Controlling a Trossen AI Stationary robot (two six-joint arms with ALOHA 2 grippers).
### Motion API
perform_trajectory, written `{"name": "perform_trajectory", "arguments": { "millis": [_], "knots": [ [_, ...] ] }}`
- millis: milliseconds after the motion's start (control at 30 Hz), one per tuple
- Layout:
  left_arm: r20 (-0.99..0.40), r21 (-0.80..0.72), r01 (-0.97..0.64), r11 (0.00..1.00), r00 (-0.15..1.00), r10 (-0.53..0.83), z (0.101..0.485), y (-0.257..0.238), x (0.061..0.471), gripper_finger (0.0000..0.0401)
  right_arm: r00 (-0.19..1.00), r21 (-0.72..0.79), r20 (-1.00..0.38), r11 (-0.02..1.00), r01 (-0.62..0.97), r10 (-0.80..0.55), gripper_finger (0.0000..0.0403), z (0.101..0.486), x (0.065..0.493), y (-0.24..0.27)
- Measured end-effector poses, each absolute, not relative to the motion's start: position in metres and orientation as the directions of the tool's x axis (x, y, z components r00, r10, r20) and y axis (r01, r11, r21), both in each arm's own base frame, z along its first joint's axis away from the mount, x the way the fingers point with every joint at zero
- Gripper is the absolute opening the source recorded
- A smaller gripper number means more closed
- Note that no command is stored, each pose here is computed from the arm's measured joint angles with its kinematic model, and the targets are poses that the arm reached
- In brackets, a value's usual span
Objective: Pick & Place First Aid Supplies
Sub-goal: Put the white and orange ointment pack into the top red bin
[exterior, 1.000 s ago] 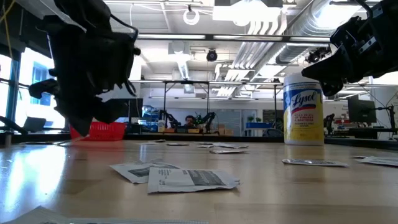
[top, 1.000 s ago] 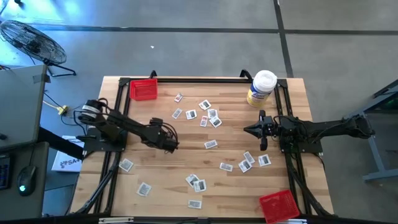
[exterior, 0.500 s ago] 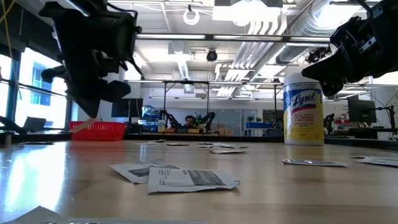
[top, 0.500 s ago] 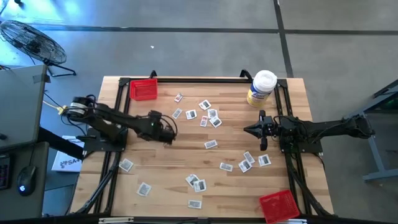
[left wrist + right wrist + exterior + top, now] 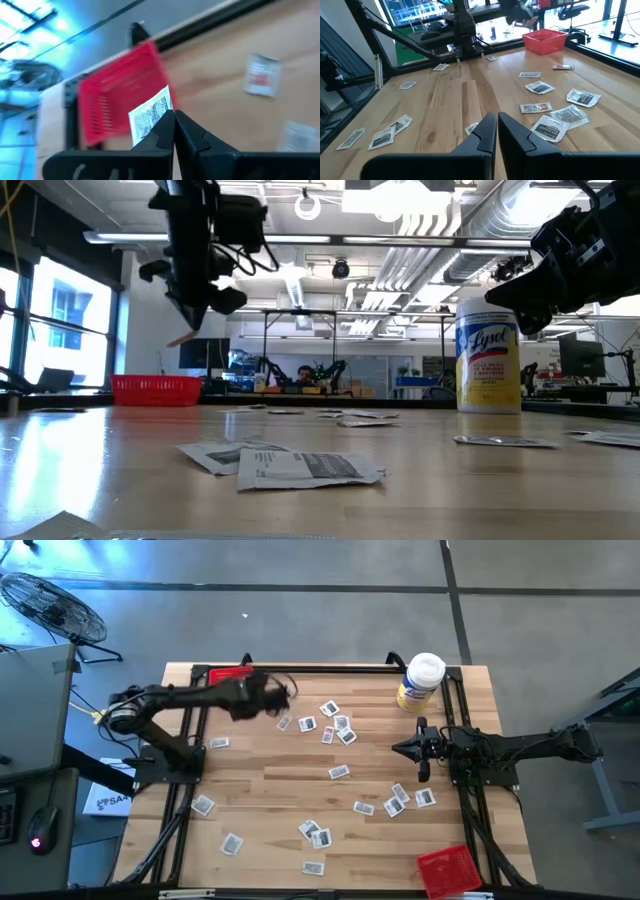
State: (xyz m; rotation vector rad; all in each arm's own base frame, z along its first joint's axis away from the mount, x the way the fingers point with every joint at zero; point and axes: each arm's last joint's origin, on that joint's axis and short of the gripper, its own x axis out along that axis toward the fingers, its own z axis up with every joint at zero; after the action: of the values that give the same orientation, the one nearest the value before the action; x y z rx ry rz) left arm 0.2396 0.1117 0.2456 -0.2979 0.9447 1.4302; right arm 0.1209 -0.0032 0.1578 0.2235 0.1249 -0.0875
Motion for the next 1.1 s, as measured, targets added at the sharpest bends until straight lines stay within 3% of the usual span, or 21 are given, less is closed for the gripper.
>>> {"name": "perform_trajectory", "arguments": {
  "millis": [200,367,733,967,1100],
  "knots": [
    [-0.719,0.342,-0.940,-0.007,-0.266,0.642,0.235,0.163,0.208,0.0000,0.988,0.215,-0.133,0.971,0.101,-0.073,0.0012,0.158,0.121,-0.003],
    [-0.757,0.244,-0.964,-0.105,-0.257,0.600,0.217,0.190,0.188,0.0000,0.988,0.215,-0.133,0.971,0.101,-0.073,0.0012,0.158,0.121,-0.003],
    [-0.816,0.110,-0.987,-0.119,-0.158,0.555,0.178,0.197,0.171,0.0008,0.988,0.215,-0.133,0.971,0.100,-0.072,0.0012,0.158,0.121,-0.003],
    [-0.855,0.085,-0.995,-0.056,-0.101,0.508,0.178,0.197,0.172,0.0077,0.988,0.215,-0.133,0.971,0.100,-0.072,0.0012,0.158,0.121,-0.003],
    [-0.885,0.055,-0.998,0.023,-0.038,0.464,0.201,0.196,0.177,0.0108,0.988,0.215,-0.133,0.971,0.100,-0.073,0.0012,0.158,0.121,-0.003]
  ]
}}
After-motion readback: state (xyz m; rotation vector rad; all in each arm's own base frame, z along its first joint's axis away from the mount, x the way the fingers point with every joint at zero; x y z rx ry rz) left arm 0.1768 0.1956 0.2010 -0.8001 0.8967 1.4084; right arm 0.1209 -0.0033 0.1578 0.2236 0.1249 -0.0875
